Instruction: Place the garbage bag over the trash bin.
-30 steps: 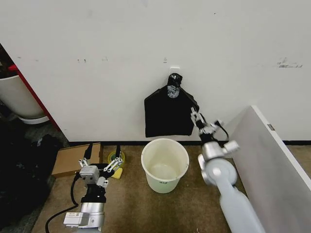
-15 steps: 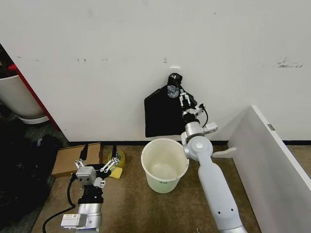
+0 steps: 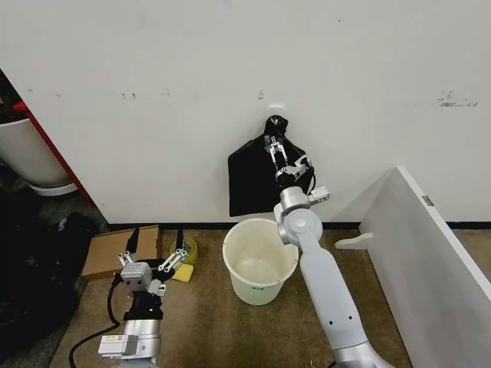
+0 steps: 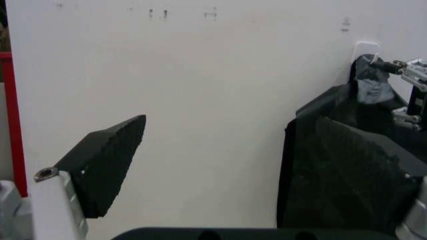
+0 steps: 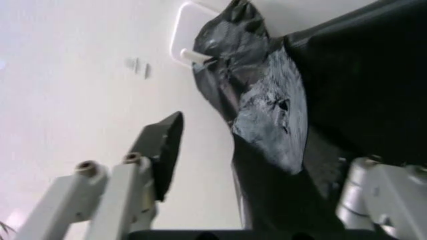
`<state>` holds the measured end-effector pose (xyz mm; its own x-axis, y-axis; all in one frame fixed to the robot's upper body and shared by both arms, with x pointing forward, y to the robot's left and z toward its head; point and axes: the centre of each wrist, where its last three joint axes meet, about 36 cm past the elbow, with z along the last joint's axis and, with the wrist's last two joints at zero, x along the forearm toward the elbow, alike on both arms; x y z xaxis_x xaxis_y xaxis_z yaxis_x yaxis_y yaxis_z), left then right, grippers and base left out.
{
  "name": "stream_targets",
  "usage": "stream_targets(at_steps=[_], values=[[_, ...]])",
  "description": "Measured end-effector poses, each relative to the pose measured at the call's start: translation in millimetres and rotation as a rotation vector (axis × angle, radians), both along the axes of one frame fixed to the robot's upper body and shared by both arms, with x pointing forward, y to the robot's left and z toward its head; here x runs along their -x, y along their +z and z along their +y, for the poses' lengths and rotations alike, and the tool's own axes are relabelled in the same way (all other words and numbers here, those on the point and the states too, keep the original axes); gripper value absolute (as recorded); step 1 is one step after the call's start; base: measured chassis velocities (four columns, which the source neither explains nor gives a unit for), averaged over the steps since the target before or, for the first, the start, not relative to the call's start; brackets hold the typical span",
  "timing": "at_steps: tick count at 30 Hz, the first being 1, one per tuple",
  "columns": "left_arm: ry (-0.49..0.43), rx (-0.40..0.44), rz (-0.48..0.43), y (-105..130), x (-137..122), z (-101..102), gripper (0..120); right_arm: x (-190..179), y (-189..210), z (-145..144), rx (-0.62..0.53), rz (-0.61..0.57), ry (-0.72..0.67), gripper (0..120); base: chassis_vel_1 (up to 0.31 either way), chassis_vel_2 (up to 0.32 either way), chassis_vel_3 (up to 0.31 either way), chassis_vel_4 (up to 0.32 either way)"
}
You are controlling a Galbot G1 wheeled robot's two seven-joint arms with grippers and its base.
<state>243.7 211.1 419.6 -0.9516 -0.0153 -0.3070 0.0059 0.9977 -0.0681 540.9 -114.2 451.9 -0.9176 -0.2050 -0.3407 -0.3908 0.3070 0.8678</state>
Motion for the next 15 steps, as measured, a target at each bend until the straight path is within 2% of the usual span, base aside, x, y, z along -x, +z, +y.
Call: stream_targets(at_steps=[7, 8, 14, 15], values=[[0.004, 0.005, -0.002, -0.3, 0.5, -1.0, 100, -4.9, -6.2, -5.5, 0.037, -0.012, -0.023, 26, 0.000, 0.000, 0.000, 0.000], [0.004, 0.005, -0.002, -0.3, 0.5, -1.0, 100, -4.9, -6.2, -5.5, 0.037, -0.012, -0.023, 26, 0.000, 0.000, 0.000, 0.000], [0.007, 0.003, -0.001, -3.9, 0.6, -4.6, 100, -0.7, -11.2, -11.8, 0.052, -0.027, -0.027, 1, 0.000, 0.000, 0.000, 0.000], [0.008, 0.003, -0.002, -4.3, 0.5, -5.2, 100, 1.0, -12.6, -12.8, 0.055, -0.032, -0.026, 0, 0.000, 0.000, 0.000, 0.000]])
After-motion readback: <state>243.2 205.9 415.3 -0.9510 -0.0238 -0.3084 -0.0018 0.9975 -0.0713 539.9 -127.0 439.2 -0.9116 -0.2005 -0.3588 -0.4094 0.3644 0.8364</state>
